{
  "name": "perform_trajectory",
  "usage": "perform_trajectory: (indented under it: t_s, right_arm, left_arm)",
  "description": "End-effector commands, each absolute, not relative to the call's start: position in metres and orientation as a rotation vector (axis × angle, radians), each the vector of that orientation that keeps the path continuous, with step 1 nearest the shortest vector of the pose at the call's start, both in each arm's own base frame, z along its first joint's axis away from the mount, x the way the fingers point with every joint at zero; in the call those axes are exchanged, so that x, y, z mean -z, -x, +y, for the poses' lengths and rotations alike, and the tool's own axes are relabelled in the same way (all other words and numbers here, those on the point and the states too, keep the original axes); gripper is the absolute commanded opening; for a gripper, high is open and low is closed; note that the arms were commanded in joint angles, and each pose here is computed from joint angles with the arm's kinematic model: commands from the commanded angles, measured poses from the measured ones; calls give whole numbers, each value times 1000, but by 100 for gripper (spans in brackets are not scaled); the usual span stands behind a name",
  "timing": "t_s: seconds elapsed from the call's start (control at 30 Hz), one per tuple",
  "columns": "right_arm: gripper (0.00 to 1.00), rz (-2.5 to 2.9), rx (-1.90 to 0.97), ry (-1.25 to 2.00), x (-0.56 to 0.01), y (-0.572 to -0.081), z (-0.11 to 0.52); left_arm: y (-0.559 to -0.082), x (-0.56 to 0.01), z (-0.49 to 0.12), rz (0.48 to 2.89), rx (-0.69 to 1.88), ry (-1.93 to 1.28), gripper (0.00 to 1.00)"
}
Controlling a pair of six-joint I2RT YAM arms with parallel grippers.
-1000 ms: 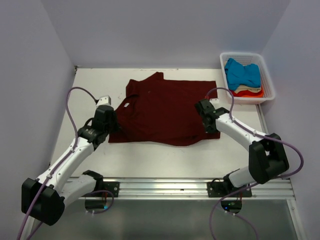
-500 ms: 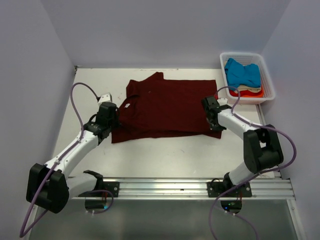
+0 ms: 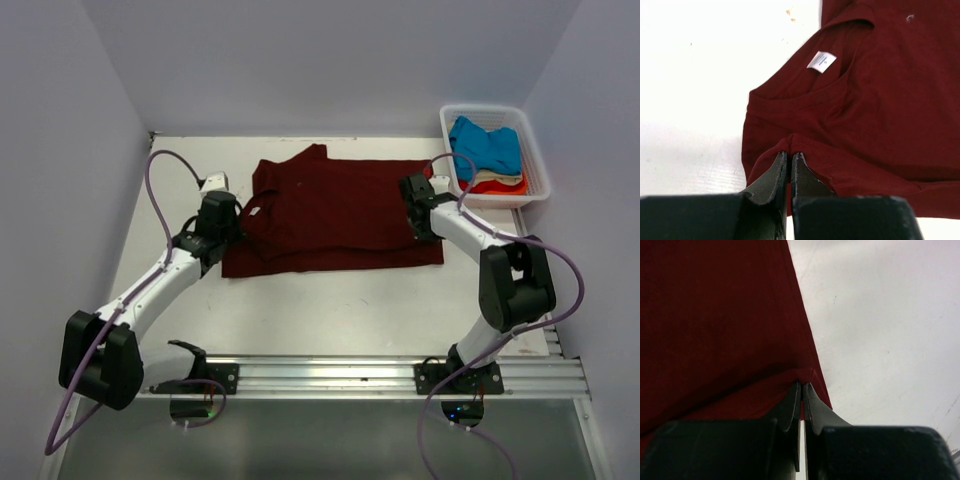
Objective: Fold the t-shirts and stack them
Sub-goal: Fold the flattened tshirt in 1/3 of the way
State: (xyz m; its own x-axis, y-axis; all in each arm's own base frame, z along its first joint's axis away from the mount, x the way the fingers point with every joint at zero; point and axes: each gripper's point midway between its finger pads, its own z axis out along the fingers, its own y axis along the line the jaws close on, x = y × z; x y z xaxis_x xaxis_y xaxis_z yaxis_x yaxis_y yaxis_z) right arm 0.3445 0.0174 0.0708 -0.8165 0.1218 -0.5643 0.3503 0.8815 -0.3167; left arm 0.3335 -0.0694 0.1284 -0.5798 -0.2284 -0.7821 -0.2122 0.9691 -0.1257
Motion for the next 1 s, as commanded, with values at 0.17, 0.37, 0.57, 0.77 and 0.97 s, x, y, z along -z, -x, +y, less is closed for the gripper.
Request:
perform_trajectory:
  t_s: [0.17,0.37,0.57,0.77,0.97]
  right_arm:
    - [0,2461,577,-347,-81,-372,18]
    - [0,2473,622,-364,-76,-367,11]
    - [0,2461,659,-410,-75,-362,0]
    - [0,2463,677,-431,-70,-364,-6]
    - [0,2459,674,-440,-68,-373,-7]
  left_arm:
    - [-369,-156,-72,2108,15,293,0]
    - [-371,-145,-72,2134,8,291,0]
    - [-373,-139,-70,2147,-2,298,0]
    - [-380,-136,-70,2147,-8,305,0]
    - [-388,-135,-72,2148,-16,298,0]
